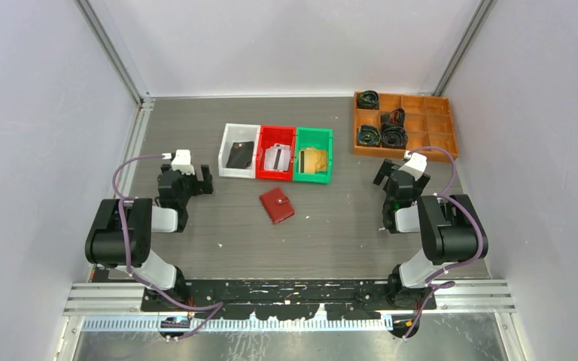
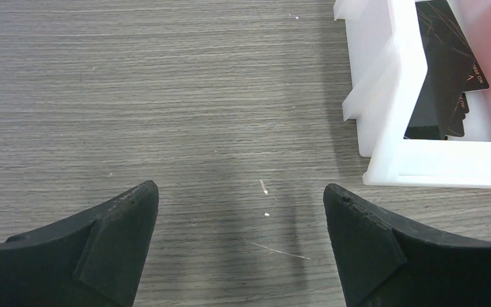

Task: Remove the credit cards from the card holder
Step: Open the card holder at the center of the board.

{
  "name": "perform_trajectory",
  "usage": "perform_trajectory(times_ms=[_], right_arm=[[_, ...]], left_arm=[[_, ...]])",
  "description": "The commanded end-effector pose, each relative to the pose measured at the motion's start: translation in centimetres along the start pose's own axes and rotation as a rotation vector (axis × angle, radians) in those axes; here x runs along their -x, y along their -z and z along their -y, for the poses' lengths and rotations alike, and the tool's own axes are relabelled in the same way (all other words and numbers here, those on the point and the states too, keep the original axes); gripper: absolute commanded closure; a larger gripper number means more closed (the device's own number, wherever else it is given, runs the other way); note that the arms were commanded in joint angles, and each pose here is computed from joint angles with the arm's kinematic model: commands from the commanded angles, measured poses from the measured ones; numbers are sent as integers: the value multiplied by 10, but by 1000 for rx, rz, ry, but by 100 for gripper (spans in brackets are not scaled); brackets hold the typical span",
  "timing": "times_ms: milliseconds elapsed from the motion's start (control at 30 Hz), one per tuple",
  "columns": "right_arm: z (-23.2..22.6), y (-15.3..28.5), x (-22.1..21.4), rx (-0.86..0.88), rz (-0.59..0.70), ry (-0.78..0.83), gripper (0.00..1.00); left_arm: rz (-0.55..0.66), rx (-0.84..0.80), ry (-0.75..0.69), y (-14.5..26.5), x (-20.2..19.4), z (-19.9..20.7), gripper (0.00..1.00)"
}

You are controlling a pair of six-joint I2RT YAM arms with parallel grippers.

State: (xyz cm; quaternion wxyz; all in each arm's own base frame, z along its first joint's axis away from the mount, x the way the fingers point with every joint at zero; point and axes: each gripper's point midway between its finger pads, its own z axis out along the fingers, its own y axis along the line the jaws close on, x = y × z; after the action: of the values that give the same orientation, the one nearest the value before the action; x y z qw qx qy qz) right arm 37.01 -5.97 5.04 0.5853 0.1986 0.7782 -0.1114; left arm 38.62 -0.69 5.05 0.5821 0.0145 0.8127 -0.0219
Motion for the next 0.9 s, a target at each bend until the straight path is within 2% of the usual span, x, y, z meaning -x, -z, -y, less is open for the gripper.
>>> perform_trajectory(times_ms=[0,500,667,800,867], right_arm=[[-5,-1,24,10,73,-37,1],[-4,-1,24,4,74,-38,1],[3,15,51,-57,136,-60,1],[18,30,75,-167,100,-128,1],[15,33,81,-166,64,-146,1]], left_arm=[[73,14,-16,-2,23,-3,0],[80,-5,-24,-1,27,0,0],[-14,-34,-8,6,47,-1,0],[-131,-104,-79,21,58,1,0],[-170,-114,-82,30,66,0,0]])
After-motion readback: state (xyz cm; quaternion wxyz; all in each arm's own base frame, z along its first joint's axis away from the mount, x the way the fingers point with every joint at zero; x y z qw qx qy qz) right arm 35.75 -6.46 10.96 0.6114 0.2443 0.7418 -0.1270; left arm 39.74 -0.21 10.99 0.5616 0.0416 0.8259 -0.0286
